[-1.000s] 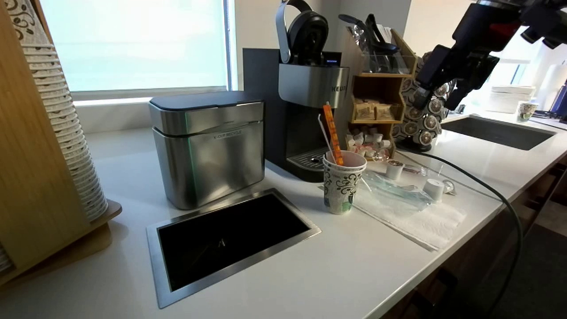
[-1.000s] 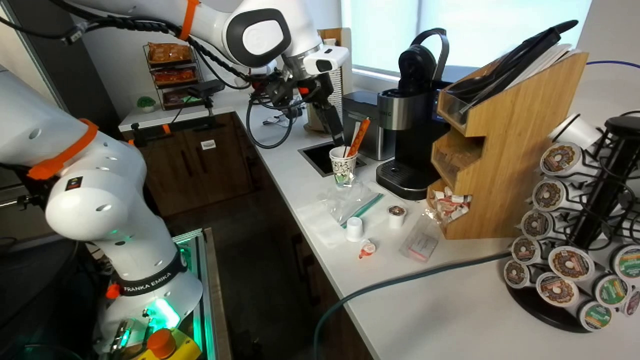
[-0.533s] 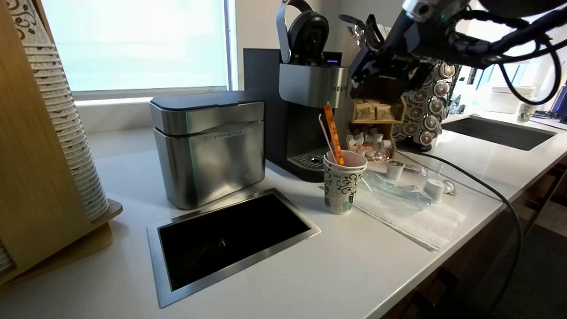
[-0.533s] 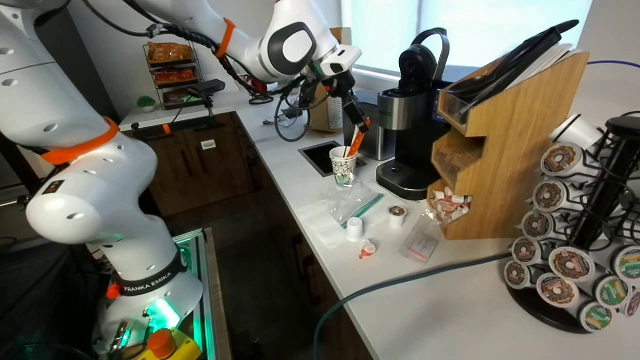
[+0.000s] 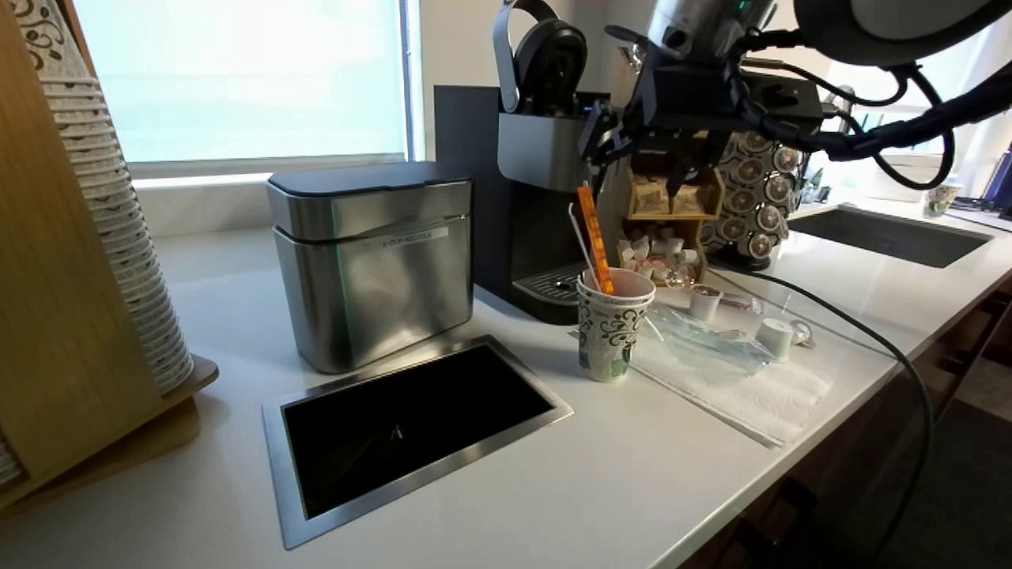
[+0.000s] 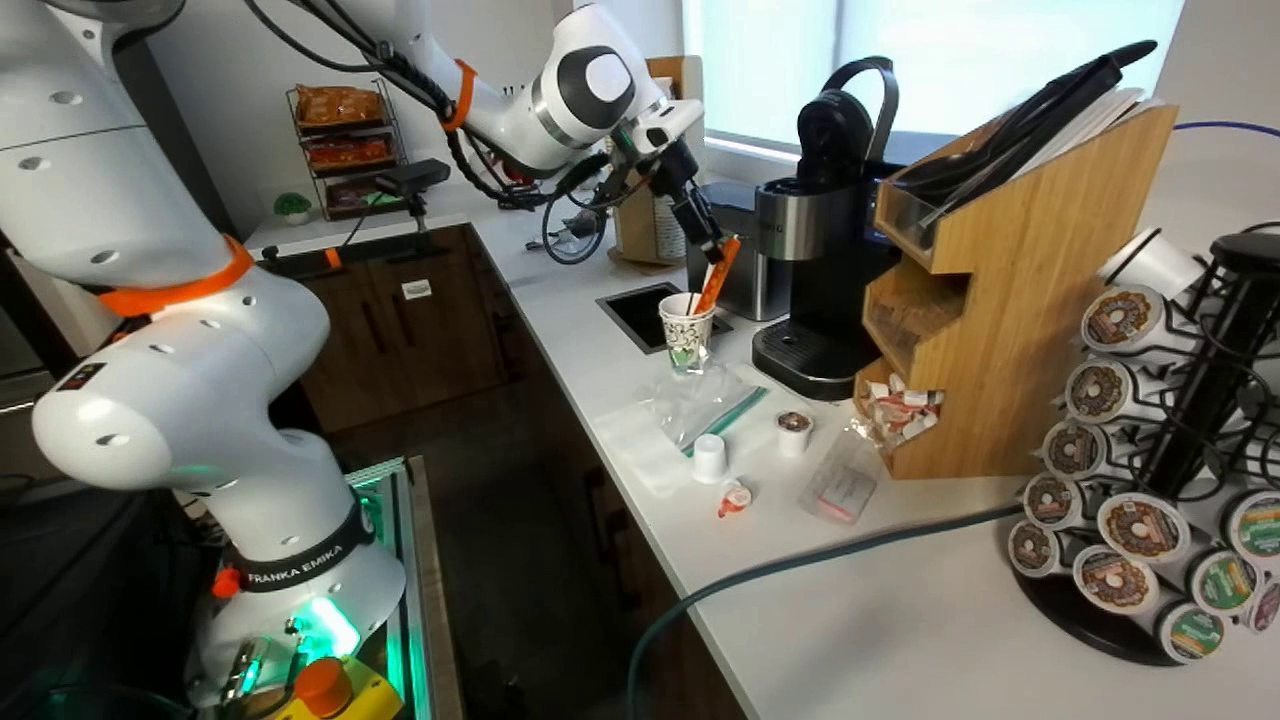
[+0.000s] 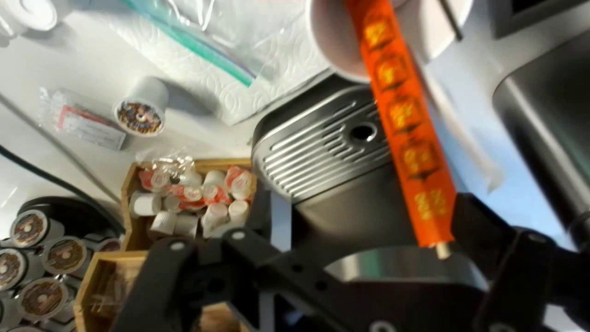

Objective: Pick up the orange object from the cup and put it in the utensil holder

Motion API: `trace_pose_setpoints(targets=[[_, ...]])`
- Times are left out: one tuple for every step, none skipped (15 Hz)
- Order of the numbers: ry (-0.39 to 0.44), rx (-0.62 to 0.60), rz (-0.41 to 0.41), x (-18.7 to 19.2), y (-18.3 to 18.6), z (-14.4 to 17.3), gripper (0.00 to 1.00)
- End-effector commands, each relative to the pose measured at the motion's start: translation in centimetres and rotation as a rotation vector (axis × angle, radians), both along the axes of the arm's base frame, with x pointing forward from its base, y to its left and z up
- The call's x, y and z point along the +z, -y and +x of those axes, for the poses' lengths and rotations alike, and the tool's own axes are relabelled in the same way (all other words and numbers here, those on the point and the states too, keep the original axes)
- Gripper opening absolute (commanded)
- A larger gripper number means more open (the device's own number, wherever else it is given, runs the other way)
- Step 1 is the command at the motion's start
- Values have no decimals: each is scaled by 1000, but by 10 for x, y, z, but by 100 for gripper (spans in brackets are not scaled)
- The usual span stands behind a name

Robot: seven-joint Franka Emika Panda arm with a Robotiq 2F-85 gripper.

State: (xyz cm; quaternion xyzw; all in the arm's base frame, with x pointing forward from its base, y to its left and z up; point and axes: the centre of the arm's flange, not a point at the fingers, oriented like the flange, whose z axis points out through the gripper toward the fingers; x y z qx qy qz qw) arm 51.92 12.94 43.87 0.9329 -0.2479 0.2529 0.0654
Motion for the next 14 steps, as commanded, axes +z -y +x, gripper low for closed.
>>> trace_pose_setpoints(targets=[[-28,20,6,-7,-12,-1,100],[-44,31,13,-12,-19,0,100],[-46,-1,-7,-15,-18,-2,100],[-32,-18,-29,-17,-17,5,100],[-10,-42,-57,-19,-17,10,100],[16,-43,-82,-23,-21,17,100],[38,-51,-111,-27,-24,19,100],[53,-44,-136,-29,-28,23,100],[65,-44,-160,-33,-32,24,100],[70,-42,-181,-36,-37,25,100],[74,-43,-197,-38,-40,27,100],[78,-44,-210,-41,-45,28,100],[79,-40,-219,-41,-49,29,100],[82,-32,-229,-44,-53,32,100]])
